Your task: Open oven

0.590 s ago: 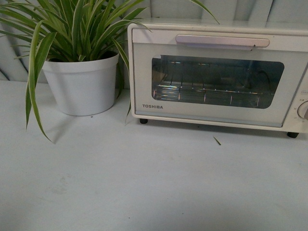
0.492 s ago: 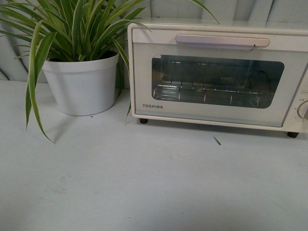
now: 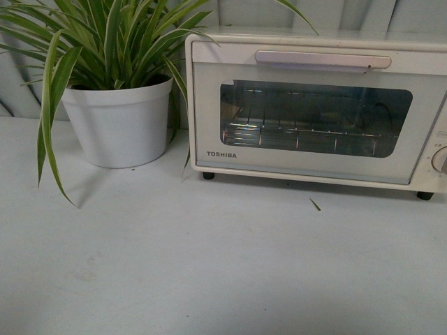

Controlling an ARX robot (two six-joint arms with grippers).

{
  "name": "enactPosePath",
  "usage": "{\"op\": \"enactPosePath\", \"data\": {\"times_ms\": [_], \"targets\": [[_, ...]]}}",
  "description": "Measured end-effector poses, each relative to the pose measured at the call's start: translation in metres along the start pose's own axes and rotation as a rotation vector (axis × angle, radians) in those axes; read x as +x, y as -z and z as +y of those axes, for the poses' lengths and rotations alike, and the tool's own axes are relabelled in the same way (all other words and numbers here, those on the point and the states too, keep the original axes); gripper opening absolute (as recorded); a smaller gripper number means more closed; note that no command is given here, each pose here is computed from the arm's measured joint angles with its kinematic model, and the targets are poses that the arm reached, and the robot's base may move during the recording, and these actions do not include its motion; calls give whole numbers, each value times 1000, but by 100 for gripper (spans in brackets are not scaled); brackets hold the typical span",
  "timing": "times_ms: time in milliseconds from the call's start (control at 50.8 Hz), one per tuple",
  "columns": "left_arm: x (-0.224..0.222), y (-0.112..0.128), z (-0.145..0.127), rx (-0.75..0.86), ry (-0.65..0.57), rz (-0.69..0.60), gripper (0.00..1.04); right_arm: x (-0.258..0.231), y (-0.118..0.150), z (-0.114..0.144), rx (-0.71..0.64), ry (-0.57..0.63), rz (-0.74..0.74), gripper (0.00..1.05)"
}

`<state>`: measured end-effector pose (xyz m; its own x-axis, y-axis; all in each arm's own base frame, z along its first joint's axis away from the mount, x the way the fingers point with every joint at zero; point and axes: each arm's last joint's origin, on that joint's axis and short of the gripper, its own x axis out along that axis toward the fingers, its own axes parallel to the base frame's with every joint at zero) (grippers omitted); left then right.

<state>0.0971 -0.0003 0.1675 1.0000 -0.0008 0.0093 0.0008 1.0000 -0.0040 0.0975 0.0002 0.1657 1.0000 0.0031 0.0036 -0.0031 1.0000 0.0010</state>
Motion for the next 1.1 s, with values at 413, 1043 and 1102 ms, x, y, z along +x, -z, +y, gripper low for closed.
{"op": "enactPosePath", "data": {"times_ms": [413,1043,1102], "targets": [[47,-14,-34,-523,64,285,98,0,0,0,0,0,0,95],[171,11,-160,-891,182,585,98,0,0,0,0,0,0,95],[176,12,-165,-905,182,591,98,0,0,0,0,0,0,95]]}}
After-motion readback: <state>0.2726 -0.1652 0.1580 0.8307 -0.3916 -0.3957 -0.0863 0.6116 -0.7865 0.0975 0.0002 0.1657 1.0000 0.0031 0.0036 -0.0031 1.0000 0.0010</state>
